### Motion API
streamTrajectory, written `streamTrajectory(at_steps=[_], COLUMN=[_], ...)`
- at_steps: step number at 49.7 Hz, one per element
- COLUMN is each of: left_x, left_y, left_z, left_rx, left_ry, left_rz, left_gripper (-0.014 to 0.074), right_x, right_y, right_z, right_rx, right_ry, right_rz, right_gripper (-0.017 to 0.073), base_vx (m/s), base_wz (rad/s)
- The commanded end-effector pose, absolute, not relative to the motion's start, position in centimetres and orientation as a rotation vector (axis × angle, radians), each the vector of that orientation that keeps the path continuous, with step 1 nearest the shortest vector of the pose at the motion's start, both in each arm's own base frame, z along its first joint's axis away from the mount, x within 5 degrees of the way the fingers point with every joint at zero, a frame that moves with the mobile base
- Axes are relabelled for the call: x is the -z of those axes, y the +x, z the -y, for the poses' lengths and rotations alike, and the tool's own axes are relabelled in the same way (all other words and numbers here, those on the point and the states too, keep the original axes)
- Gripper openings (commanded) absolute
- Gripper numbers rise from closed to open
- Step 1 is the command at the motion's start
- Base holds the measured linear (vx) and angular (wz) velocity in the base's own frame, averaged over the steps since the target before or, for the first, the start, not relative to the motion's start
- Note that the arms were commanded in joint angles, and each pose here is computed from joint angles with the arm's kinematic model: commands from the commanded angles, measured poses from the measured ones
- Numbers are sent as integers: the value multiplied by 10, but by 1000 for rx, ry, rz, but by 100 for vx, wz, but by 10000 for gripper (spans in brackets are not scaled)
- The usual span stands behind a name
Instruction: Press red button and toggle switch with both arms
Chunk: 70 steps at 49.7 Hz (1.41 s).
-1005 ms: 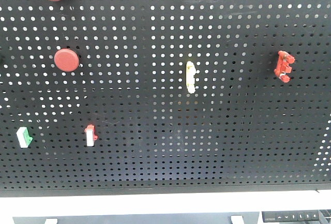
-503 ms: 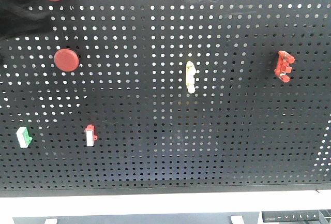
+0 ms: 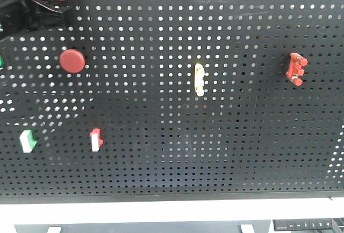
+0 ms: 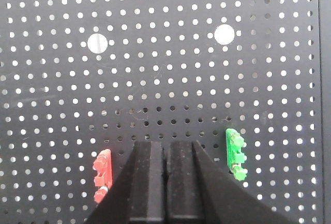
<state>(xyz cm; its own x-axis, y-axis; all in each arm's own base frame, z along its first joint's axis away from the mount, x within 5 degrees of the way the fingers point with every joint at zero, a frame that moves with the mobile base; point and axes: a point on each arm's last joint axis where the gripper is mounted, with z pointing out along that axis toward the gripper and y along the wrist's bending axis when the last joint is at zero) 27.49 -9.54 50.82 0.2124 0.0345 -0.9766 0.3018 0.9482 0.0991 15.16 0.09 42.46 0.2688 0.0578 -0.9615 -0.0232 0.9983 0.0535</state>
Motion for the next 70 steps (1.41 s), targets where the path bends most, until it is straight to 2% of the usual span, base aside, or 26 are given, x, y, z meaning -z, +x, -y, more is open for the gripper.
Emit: streamTrajectory(at_steps=[1,13,24,31,42,54,70], left_x=[-550,-562,-521,-498,-490,-490,-490], left_y=[231,181,153,137,121,121,121], left_z=[85,65,55,49,43,43,43], left_rx=[224,192,187,184,185,185,185], left_ry=[264,267,284,290,288,287,287], left_rz=[-1174,-1159,-1204,-1228,-1221,-1220,-1220], left_gripper=[1,1,1,1,1,1,1], right_x=[-442,-440,-436,-435,-458,-501,-521], right_y=[147,152,160,167,200,237,266], right_z=[0,0,-7,-34,-81,-139,-190], right_rx=[-44,-44,-53,-94,-252,-378,-447], right_ry=[22,22,-27,-211,-331,-410,-458], right_rz=[-1187,-1204,-1227,-1229,-1230,-1151,-1148], right_gripper=[-3,-3,-3,-3,-3,-3,-3], base_vx=[0,0,0,0,0,0,0], base_wz=[0,0,0,0,0,0,0])
